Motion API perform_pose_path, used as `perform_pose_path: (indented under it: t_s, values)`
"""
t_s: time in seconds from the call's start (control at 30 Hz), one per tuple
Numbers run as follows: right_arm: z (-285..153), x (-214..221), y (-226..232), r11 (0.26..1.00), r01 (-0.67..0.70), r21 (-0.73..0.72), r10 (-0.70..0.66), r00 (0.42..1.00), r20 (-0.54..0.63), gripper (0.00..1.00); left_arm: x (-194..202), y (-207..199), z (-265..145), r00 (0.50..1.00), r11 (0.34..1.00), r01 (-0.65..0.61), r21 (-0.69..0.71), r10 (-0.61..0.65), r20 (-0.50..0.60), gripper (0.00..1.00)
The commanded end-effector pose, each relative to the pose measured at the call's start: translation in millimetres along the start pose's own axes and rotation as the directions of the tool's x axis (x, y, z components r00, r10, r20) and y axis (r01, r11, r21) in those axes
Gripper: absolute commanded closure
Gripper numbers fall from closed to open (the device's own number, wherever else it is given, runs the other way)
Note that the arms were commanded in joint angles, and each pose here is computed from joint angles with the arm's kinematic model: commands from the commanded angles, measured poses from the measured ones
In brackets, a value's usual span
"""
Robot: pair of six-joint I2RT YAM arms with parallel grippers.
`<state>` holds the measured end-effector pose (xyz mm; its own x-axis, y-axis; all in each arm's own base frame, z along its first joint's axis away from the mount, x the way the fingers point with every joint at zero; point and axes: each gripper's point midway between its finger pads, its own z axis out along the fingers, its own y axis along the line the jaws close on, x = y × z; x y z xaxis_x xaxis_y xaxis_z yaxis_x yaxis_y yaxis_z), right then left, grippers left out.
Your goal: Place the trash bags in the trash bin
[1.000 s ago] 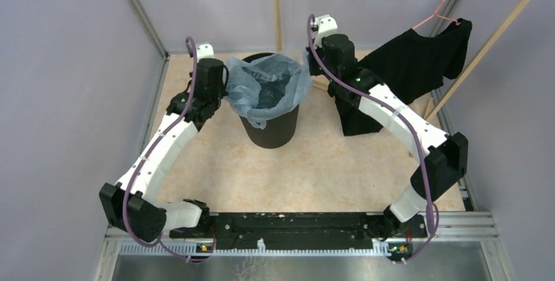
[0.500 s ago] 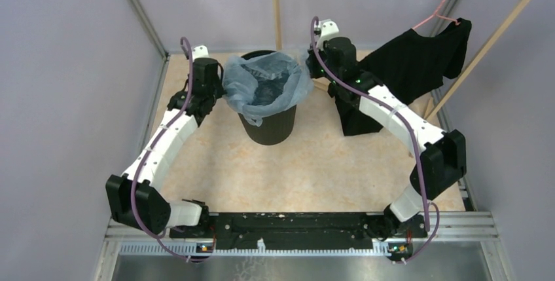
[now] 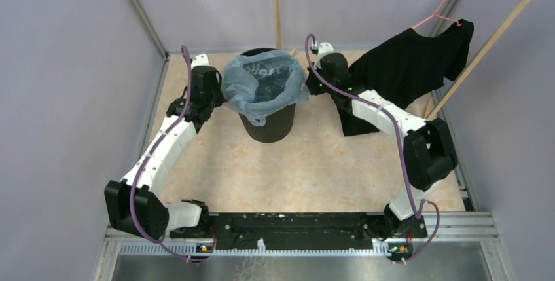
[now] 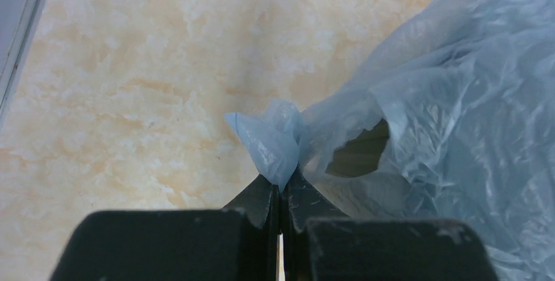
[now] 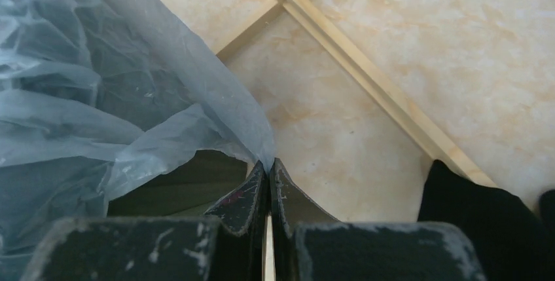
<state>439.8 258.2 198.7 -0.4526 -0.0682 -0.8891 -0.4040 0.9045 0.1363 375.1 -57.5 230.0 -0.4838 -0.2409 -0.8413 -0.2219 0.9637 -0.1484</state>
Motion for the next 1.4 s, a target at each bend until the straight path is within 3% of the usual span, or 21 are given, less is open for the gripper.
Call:
perform_pose_path:
  t_s: [0.0, 0.2, 0.33, 0.53, 0.67, 0.9, 1.2, 1.37]
  values:
    - [-7, -25, 16, 0.996, -0.031, -0.086, 0.037, 0.997, 0.069, 1.0, 17, 11, -2, 0.999, 1.0, -0.002, -0.022, 0.001, -0.032, 1.0]
    - [-15, -73, 33, 0.988, -0.026, -0.154, 0.051, 0.986, 0.16, 1.0, 71, 18, 11, 0.988, 0.999, 0.043, -0.023, -0.046, -0.145, 1.0]
    - [-2, -93, 34, 0.989, -0.024, -0.147, 0.051, 0.981, 0.188, 1.0, 77, 12, 13, 0.985, 0.998, 0.064, 0.005, -0.062, -0.161, 1.0]
    - [34, -62, 21, 0.996, -0.029, -0.089, 0.039, 0.993, 0.112, 1.0, 40, 0, 7, 0.994, 0.997, 0.062, 0.042, -0.058, -0.095, 1.0]
    - [42, -31, 16, 0.996, -0.046, -0.08, 0.052, 0.996, 0.071, 1.0, 13, -5, 5, 0.998, 0.997, 0.054, 0.055, -0.053, -0.025, 1.0]
    - [50, 1, 20, 0.991, -0.069, -0.117, 0.072, 0.997, 0.017, 1.0, -8, -11, 17, 0.997, 0.996, 0.079, 0.052, -0.079, 0.004, 0.97]
    - [42, 28, 35, 0.976, -0.107, -0.188, 0.105, 0.994, -0.024, 1.0, -28, -5, 37, 0.99, 0.99, 0.132, 0.043, -0.134, 0.043, 0.9]
    - [41, 12, 37, 0.978, -0.097, -0.187, 0.099, 0.995, 0.002, 1.0, -28, 2, 47, 0.986, 0.986, 0.16, 0.039, -0.161, 0.033, 0.89]
